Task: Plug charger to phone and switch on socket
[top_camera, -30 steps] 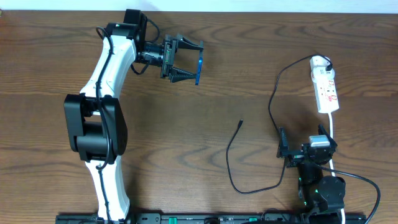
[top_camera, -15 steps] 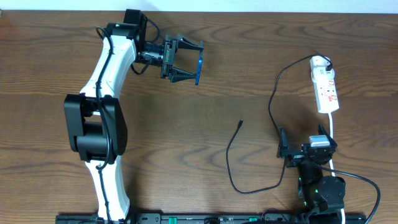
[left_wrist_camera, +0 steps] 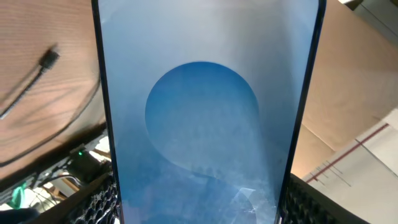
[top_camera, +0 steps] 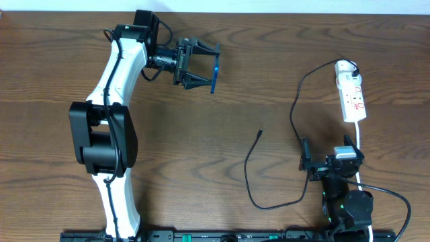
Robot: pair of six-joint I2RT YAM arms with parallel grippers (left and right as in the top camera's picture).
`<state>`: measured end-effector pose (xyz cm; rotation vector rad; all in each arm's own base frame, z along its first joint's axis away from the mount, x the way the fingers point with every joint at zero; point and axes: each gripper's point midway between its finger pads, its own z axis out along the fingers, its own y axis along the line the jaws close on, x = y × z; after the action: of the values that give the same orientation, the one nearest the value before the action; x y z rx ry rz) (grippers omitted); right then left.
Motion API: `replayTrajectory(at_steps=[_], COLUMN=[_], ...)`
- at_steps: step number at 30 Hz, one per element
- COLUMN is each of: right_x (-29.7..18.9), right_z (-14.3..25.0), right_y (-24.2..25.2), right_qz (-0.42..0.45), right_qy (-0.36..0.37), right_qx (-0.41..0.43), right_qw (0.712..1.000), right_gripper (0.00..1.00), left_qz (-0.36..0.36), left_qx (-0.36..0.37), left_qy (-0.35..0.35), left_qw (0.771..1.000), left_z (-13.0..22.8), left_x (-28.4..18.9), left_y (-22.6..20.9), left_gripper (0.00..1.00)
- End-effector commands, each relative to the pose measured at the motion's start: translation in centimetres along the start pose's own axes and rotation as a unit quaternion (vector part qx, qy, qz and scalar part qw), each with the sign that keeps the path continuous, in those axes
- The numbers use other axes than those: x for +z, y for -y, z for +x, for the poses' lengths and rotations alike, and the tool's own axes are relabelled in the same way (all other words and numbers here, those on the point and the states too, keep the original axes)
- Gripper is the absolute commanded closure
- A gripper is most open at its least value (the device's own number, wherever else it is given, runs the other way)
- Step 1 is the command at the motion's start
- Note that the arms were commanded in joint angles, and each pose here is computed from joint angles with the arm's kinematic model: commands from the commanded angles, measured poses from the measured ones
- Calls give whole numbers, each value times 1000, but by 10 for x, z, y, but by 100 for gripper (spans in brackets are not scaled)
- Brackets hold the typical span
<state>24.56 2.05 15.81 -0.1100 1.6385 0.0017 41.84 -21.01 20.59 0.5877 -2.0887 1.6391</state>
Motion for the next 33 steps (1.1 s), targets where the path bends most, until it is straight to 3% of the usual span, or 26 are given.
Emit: replayTrajectory(at_steps=[1, 7, 18, 27, 33], right_x=[0, 0, 0, 0, 0], right_z=[0, 0, 0, 0, 0], right_y=[-1, -1, -1, -1, -1], right_qz=[-2, -2, -2, -2, -2], right_qy=[0, 0, 0, 0, 0], right_qx=[1, 1, 1, 1, 1], right_qw=[1000, 1000, 1000, 1000, 1000], right_gripper=[1, 1, 1, 1, 1], left_qz=[-2, -27, -136, -273, -371], left_qx=[28, 28, 25, 47, 82], left_qy=[10, 33, 111, 159, 196], left_qw=[1000, 999, 984, 948, 904], left_z=[5, -3, -26, -33, -37], left_x=[-5, -6, -2, 13, 23], left_y=[6, -2, -37, -76, -98], left_gripper=[27, 27, 27, 27, 27])
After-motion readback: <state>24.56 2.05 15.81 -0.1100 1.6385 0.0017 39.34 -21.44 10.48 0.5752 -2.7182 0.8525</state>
